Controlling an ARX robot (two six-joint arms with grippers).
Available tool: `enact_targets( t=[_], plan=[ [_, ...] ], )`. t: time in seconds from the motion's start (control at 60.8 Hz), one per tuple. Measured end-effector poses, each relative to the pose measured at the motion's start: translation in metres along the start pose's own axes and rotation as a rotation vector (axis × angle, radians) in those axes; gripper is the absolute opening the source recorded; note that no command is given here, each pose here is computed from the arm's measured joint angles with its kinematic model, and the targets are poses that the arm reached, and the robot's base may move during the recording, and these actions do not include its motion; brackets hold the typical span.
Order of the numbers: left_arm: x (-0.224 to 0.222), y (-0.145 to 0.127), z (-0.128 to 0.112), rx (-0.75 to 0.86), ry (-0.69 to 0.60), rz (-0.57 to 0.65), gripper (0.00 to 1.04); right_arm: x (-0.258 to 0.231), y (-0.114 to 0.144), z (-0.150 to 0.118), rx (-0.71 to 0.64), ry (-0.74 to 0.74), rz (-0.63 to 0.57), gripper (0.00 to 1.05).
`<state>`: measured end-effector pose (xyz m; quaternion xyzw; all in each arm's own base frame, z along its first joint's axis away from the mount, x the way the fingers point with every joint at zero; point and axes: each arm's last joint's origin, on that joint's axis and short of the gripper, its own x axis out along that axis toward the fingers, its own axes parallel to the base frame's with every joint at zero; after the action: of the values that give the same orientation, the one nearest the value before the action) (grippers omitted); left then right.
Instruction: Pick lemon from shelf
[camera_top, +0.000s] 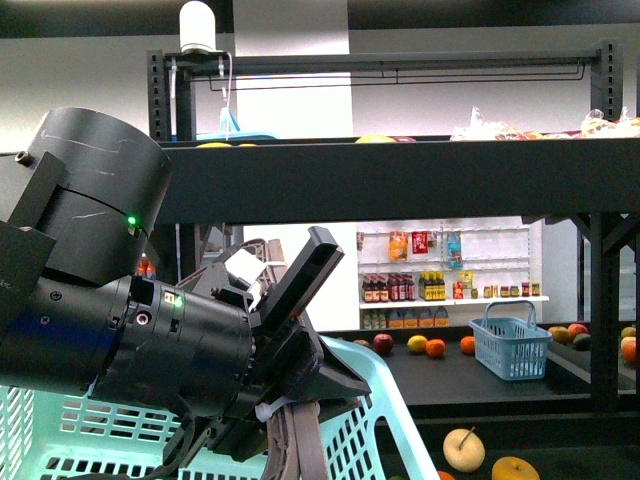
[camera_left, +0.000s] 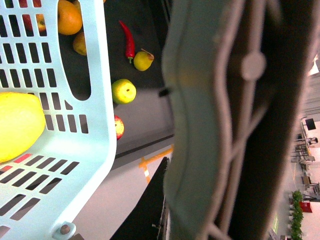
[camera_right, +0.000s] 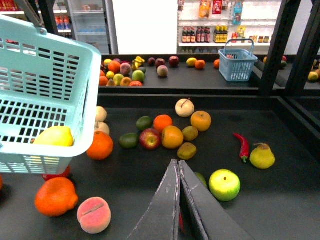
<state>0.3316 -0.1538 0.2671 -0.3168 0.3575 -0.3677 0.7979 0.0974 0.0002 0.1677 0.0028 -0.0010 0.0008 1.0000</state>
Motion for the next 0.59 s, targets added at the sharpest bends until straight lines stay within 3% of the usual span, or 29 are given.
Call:
enact_targets(
  t=[0.214, 0.592],
  plan=[
    [0.0, -0.0001, 0.0001, 0.0, 0.0, 0.0, 0.12, -0.0002, 0.0, 0.0003, -0.002, -0.004, 0.001, 0.04],
    [0.0, -0.0001, 0.0001, 0.001, 0.0, 0.0, 0.12, -0.0003, 0.0, 0.0004, -0.002, -0.005, 0.001, 0.65]
  ],
)
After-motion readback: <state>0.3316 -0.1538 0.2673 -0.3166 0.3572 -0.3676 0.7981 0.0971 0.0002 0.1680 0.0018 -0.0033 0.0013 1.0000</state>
